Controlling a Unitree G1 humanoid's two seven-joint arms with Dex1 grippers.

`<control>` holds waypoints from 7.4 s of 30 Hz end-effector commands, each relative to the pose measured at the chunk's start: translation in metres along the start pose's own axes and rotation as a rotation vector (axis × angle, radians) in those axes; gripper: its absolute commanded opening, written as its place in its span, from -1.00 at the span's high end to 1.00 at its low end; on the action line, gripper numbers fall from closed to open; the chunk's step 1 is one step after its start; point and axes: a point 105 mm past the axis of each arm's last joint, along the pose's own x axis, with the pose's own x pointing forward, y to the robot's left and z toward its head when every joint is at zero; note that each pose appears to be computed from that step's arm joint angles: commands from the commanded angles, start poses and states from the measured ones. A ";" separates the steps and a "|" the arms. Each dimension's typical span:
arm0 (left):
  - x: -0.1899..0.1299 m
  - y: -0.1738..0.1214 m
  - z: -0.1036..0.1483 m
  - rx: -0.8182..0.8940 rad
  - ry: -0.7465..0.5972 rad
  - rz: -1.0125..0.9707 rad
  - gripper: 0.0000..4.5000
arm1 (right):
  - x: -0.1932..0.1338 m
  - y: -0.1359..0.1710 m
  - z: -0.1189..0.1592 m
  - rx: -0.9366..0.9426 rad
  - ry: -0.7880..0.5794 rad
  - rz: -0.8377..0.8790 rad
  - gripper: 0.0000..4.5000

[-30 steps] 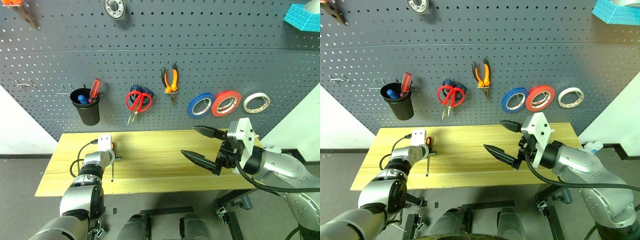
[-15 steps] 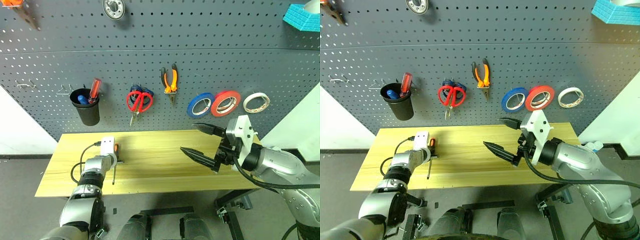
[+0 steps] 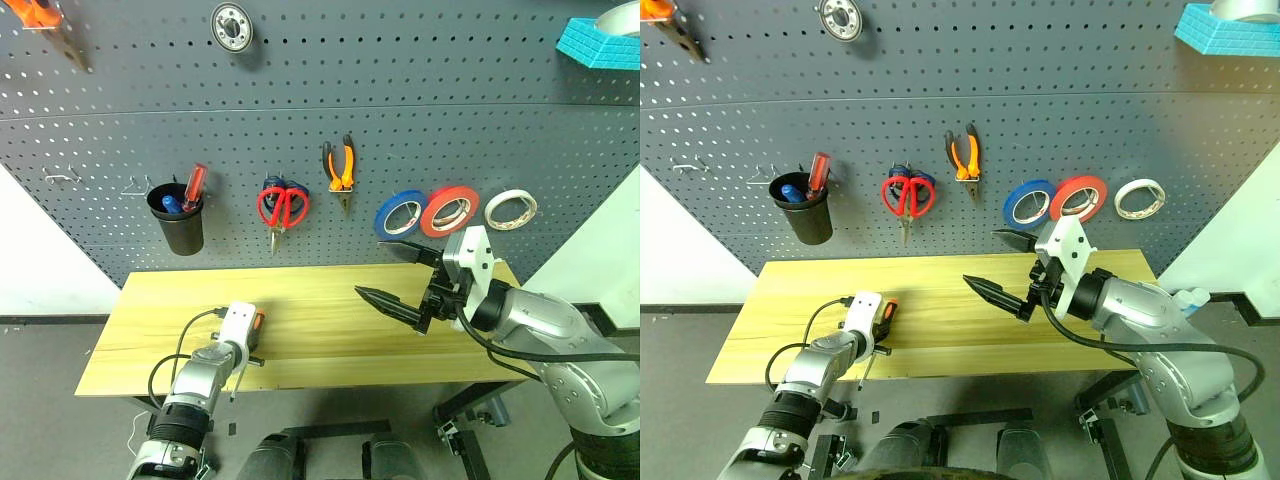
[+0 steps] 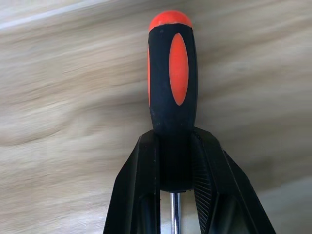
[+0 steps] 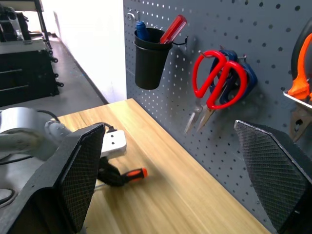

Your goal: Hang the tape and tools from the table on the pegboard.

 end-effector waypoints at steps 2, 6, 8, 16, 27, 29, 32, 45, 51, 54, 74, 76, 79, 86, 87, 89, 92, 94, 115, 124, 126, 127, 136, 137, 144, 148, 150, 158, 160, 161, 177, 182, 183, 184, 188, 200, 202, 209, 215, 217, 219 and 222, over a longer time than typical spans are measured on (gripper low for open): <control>-0.011 -0.009 0.039 0.102 -0.161 -0.044 0.78 | 0.004 -0.003 0.010 -0.051 -0.050 0.004 -1.00; -0.019 -0.023 0.059 0.164 -0.256 -0.112 0.78 | 0.007 -0.006 0.009 -0.059 -0.058 0.000 -1.00; -0.027 -0.036 0.075 0.212 -0.335 -0.164 0.78 | 0.008 -0.007 0.008 -0.065 -0.063 -0.002 -1.00; -0.066 -0.077 0.136 0.386 -0.618 -0.317 0.78 | 0.012 -0.015 0.008 -0.092 -0.069 -0.009 -1.00; -0.129 -0.077 0.201 0.505 -0.992 -0.300 0.78 | 0.014 -0.026 0.016 -0.127 -0.101 -0.005 -1.00; -0.138 -0.069 0.213 0.498 -1.036 -0.269 0.78 | 0.012 -0.027 0.021 -0.124 -0.128 0.002 -1.00; -0.148 -0.056 0.224 0.503 -1.076 -0.218 0.78 | 0.008 -0.027 0.032 -0.115 -0.179 0.026 -1.00; -0.195 -0.006 0.274 0.566 -1.222 -0.032 0.78 | -0.024 -0.034 0.068 -0.117 -0.309 0.063 -1.00; -0.216 0.019 0.290 0.628 -1.259 0.078 0.78 | -0.022 -0.036 0.063 -0.124 -0.288 0.051 -1.00; -0.224 0.032 0.293 0.636 -1.273 0.125 0.78 | -0.022 -0.037 0.061 -0.127 -0.282 0.049 -1.00; -0.197 0.104 0.269 0.348 -1.255 0.197 0.78 | -0.025 -0.033 0.059 -0.108 -0.248 0.053 -1.00; -0.193 0.103 0.268 0.336 -1.253 0.184 0.78 | -0.027 -0.031 0.059 -0.102 -0.240 0.051 -1.00; -0.188 0.102 0.267 0.336 -1.246 0.175 0.78 | -0.029 -0.030 0.058 -0.092 -0.226 0.044 -1.00; -0.183 0.097 0.266 0.347 -1.246 0.144 0.78 | -0.035 -0.026 0.054 -0.069 -0.203 0.028 -1.00; -0.182 0.096 0.266 0.347 -1.243 0.138 0.78 | -0.035 -0.025 0.054 -0.067 -0.201 0.026 -1.00; -0.179 0.096 0.262 0.337 -1.229 0.128 0.78 | -0.037 -0.025 0.054 -0.062 -0.196 0.020 -1.00; -0.172 0.102 0.257 0.288 -1.184 0.127 0.78 | -0.038 -0.026 0.053 -0.056 -0.189 0.012 -1.00; -0.170 0.106 0.254 0.262 -1.159 0.132 0.78 | -0.039 -0.026 0.053 -0.051 -0.183 0.006 -1.00; -0.173 0.123 0.240 0.245 -1.093 0.157 0.78 | -0.045 -0.022 0.065 -0.025 -0.239 0.033 -1.00; -0.172 0.125 0.238 0.249 -1.076 0.141 -0.67 | -0.045 -0.022 0.063 -0.021 -0.231 0.024 -1.00; -0.171 0.122 0.239 0.255 -1.078 0.125 -0.67 | -0.045 -0.022 0.063 -0.020 -0.227 0.020 -1.00; -0.171 0.121 0.239 0.255 -1.078 0.116 -0.67 | -0.045 -0.023 0.062 -0.020 -0.223 0.017 -1.00; -0.190 0.108 0.253 0.293 -1.144 0.060 -0.67 | -0.043 -0.026 0.059 -0.031 -0.216 0.012 -1.00; -0.195 0.103 0.256 0.311 -1.154 0.045 -0.67 | -0.043 -0.027 0.059 -0.035 -0.216 0.012 -1.00; -0.226 0.078 0.270 0.386 -1.217 -0.029 -0.67 | -0.042 -0.032 0.060 -0.058 -0.229 0.011 -1.00; -0.247 0.059 0.281 0.434 -1.260 -0.118 -0.67 | -0.043 -0.037 0.062 -0.080 -0.245 0.002 -1.00; -0.253 0.050 0.283 0.453 -1.261 -0.178 -0.67 | -0.046 -0.040 0.062 -0.093 -0.250 -0.010 -1.00; -0.249 0.045 0.264 0.515 -1.146 -0.331 -0.67 | -0.070 -0.052 0.060 -0.131 -0.242 -0.101 -1.00; -0.244 0.050 0.254 0.519 -1.105 -0.339 -0.67 | -0.080 -0.052 0.056 -0.133 -0.226 -0.137 -1.00; -0.242 0.052 0.252 0.508 -1.096 -0.341 -0.67 | -0.085 -0.053 0.054 -0.132 -0.218 -0.155 -1.00; -0.149 0.037 0.175 0.297 -0.838 -0.382 -0.67 | -0.126 -0.054 -0.006 -0.016 -0.157 -0.487 -1.00; -0.127 0.036 0.145 0.248 -0.743 -0.393 -0.67 | -0.126 -0.043 -0.034 0.080 -0.130 -0.496 -1.00; -0.122 0.039 0.137 0.249 -0.716 -0.385 -0.67 | -0.126 -0.043 -0.040 0.093 -0.119 -0.501 -1.00; -0.115 0.042 0.127 0.252 -0.680 -0.372 -0.67 | -0.127 -0.041 -0.046 0.106 -0.108 -0.504 -1.00; -0.101 0.056 0.096 0.223 -0.594 -0.336 -0.67 | -0.133 -0.039 -0.063 0.138 -0.072 -0.534 -1.00; -0.074 0.067 0.035 0.023 -0.490 -0.282 -0.67 | -0.139 -0.037 -0.110 0.209 -0.031 -0.754 -1.00; -0.073 0.064 0.035 -0.010 -0.490 -0.298 -0.67 | -0.135 -0.036 -0.115 0.218 -0.028 -0.769 -1.00; -0.073 0.055 0.025 -0.056 -0.464 -0.363 -0.67 | -0.130 -0.028 -0.127 0.240 -0.012 -0.765 -1.00; -0.071 0.049 0.019 -0.068 -0.448 -0.394 -0.67 | -0.132 -0.024 -0.135 0.229 0.013 -0.761 -1.00; -0.070 0.048 0.017 -0.064 -0.440 -0.395 -0.67 | -0.131 -0.023 -0.136 0.226 0.013 -0.758 -1.00; -0.070 0.048 0.016 -0.064 -0.439 -0.403 -0.67 | -0.130 -0.020 -0.140 0.229 0.022 -0.748 -1.00; -0.069 0.045 0.018 -0.052 -0.441 -0.417 -0.67 | -0.125 -0.015 -0.143 0.255 0.019 -0.717 -1.00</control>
